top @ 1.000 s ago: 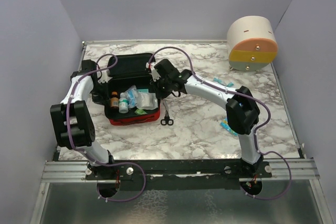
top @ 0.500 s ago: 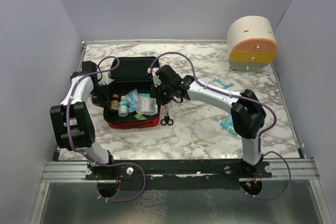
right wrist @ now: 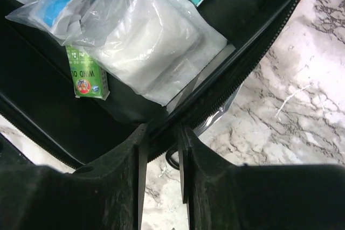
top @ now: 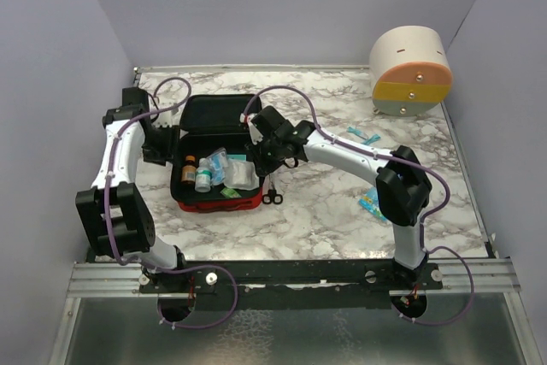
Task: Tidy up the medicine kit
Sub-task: Pick up the lid from the medicine box.
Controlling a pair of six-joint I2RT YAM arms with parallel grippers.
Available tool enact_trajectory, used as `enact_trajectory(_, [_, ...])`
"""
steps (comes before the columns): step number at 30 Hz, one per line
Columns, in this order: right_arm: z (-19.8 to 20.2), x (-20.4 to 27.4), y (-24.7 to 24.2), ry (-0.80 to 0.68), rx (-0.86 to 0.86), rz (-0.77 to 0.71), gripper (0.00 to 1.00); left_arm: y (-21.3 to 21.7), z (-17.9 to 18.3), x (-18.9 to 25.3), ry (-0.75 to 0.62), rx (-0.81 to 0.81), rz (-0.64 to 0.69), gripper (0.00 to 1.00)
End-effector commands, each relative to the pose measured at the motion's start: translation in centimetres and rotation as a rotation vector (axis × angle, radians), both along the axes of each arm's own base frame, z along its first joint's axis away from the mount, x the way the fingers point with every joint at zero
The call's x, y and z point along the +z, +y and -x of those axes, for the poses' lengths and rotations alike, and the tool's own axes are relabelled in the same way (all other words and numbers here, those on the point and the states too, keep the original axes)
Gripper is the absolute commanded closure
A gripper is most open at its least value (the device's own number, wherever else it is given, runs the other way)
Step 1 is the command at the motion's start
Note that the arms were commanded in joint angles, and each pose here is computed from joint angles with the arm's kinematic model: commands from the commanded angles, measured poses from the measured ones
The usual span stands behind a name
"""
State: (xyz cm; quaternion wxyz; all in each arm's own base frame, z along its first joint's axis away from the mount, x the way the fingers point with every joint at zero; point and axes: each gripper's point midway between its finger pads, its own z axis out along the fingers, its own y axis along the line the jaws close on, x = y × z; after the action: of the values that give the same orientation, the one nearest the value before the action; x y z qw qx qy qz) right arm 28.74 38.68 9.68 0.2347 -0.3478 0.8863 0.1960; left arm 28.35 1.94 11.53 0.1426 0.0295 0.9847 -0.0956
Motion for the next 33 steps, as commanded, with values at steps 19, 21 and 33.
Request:
enact_trajectory(19, [-4.1,9.4,-0.7,-0.127,-0.143,-0.077,0.55,4.0,-16.8,4.2,-0.211,0.118,0.250,0.41])
enact_trajectory(21, [-4.5,9.3,-1.0,-0.122,-0.162,-0.086,0.55,3.8,-17.6,3.3,-0.196,0.124,0.285,0.41])
enact_trajectory(33, [-5.7,9.0,-2.0,-0.108,-0.193,-0.096,0.55,0.8,-21.8,0.0,-0.128,0.145,0.532,0.41])
